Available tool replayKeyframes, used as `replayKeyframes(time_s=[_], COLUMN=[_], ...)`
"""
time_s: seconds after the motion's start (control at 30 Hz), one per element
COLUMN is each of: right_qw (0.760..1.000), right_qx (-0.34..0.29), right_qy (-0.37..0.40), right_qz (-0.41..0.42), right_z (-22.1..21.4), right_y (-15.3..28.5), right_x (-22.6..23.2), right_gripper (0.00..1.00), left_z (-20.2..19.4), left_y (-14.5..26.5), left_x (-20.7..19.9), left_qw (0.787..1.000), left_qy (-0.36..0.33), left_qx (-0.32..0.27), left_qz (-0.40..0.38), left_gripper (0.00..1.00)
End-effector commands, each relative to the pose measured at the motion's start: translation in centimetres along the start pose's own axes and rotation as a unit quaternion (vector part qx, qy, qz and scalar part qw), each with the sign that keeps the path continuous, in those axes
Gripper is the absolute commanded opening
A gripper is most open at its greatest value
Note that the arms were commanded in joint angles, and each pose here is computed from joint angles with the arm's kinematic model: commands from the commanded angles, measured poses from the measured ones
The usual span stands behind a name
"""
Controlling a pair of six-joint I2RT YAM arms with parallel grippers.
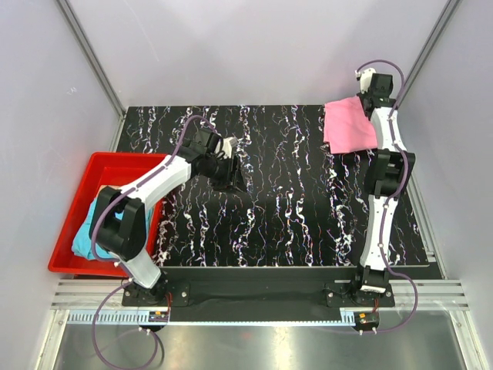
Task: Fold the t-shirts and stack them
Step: Neatly place the folded tshirt to the corner
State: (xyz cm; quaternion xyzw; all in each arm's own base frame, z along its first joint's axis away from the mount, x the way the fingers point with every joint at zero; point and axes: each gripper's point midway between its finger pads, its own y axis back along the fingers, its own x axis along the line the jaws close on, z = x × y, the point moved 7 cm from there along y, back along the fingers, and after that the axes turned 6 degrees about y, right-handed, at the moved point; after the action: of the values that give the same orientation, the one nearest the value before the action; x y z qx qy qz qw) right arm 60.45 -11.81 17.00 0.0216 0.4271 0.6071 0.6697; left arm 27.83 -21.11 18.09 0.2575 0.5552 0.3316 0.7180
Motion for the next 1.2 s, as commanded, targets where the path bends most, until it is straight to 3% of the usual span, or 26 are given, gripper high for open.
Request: replayKeyframes(time_s=[0.0, 0.57, 1.0, 1.03, 1.13, 1.17], right_qw=[0.996, 0.987, 0.989, 0.988, 0.982, 0.979], right_qx=[-0.072, -0.108, -0.051, -0.049, -0.058, -0.069], right_qy=[-0.019, -0.075, -0.078, -0.084, -0.093, -0.090], right_qz=[-0.053, -0.092, -0.116, -0.123, -0.151, -0.168], right_z=[2.7, 4.3, 0.9, 0.4, -0.6, -0.4], right_y=[0.6, 6.4, 0.1, -0.5, -2.3, -2.6], right_x=[-2.8, -5.6, -6.0, -6.4, -6.9, -7.3], right_gripper=[0.00, 0.00, 0.00, 0.04, 0.36, 0.41], left_z=[0.3, 0.2, 0.2, 0.2, 0.1, 0.2], left_y=[-0.3, -0.5, -1.4, -1.4, -1.6, -1.7], left_x=[-0.2, -0.1, 0.4, 0.5, 0.5, 0.6], left_qw=[1.000, 1.000, 1.000, 1.000, 1.000, 1.000], left_qy=[-0.015, -0.014, -0.008, -0.007, -0.005, -0.004], left_qx=[0.002, 0.007, 0.022, 0.024, 0.028, 0.028], left_qz=[-0.013, -0.014, -0.009, -0.008, -0.009, -0.010], left_gripper=[0.54, 0.55, 0.56, 0.56, 0.57, 0.57])
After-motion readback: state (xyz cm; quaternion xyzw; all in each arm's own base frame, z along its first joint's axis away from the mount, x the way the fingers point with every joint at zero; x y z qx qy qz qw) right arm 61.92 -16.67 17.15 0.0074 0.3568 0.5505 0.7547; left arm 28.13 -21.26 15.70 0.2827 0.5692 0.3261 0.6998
